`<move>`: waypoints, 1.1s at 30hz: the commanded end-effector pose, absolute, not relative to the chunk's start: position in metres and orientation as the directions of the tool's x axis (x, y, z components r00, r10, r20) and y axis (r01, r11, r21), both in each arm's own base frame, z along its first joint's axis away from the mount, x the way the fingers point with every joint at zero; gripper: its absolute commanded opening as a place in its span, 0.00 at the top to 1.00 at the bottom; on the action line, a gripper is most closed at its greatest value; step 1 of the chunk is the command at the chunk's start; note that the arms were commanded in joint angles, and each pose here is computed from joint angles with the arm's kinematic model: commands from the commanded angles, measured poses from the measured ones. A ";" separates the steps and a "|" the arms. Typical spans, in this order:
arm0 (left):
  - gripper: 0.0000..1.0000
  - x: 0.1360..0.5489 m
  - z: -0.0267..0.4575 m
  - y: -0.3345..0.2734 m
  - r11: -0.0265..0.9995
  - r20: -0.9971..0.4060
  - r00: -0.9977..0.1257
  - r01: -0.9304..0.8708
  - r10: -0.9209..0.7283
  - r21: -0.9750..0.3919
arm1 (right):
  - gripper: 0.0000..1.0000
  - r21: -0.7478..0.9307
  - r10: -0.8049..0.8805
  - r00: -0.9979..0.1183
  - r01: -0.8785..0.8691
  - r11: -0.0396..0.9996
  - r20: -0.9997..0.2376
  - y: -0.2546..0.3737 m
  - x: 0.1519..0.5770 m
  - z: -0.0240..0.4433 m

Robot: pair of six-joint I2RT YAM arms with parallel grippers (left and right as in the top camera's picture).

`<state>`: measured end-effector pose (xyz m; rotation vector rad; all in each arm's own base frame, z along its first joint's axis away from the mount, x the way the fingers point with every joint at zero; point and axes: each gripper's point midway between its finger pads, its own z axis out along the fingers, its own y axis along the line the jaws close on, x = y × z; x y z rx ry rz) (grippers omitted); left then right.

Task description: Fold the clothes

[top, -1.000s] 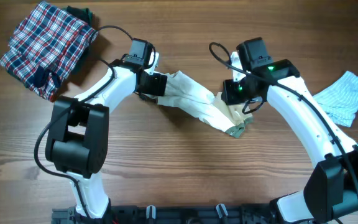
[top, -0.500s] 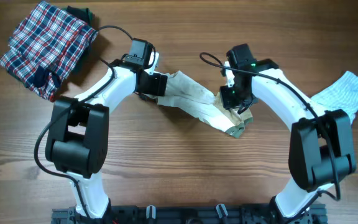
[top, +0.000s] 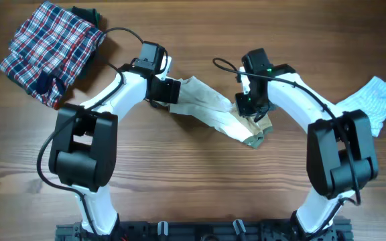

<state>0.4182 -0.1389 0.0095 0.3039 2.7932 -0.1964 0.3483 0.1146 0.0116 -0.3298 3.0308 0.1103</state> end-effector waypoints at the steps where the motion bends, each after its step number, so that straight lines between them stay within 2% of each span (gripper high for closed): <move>1: 0.10 0.415 0.002 -0.135 0.967 -0.314 -0.928 0.239 0.202 -0.085 | 0.92 0.046 -0.224 -0.972 -0.228 0.973 -0.075 0.112 0.344 0.003; 3: 0.10 0.415 0.002 -0.135 0.967 -0.315 -0.927 0.239 0.202 -0.085 | 0.96 0.047 -0.224 -0.972 -0.227 0.973 -0.073 0.112 0.344 0.003; 10: 0.10 0.415 0.002 -0.135 0.967 -0.315 -0.927 0.239 0.202 -0.085 | 0.96 0.127 -0.215 -0.974 -0.222 0.967 -0.070 0.124 0.336 0.018; 16: 0.10 0.416 0.002 -0.133 0.970 -0.317 -0.927 0.235 0.201 -0.070 | 0.96 0.326 -0.224 -0.968 -0.250 0.912 -0.115 0.155 0.323 0.057; 21: 0.09 0.416 0.002 -0.132 0.970 -0.316 -0.927 0.234 0.201 -0.067 | 0.96 0.410 -0.223 -0.959 -0.277 0.869 -0.174 0.167 0.312 0.097; 23: 0.09 0.416 0.002 -0.132 0.970 -0.316 -0.927 0.234 0.201 -0.067 | 0.96 0.435 -0.225 -0.960 -0.276 0.857 -0.165 0.170 0.304 0.106; 28: 0.09 0.418 0.003 -0.131 0.971 -0.324 -0.924 0.231 0.201 -0.058 | 0.96 0.446 -0.283 -0.958 -0.276 0.851 -0.053 0.176 0.267 0.106; 33: 0.03 0.421 0.010 -0.130 0.972 -0.342 -0.919 0.227 0.196 -0.054 | 0.96 0.454 -0.333 -0.943 -0.299 0.839 -0.004 0.195 0.244 0.106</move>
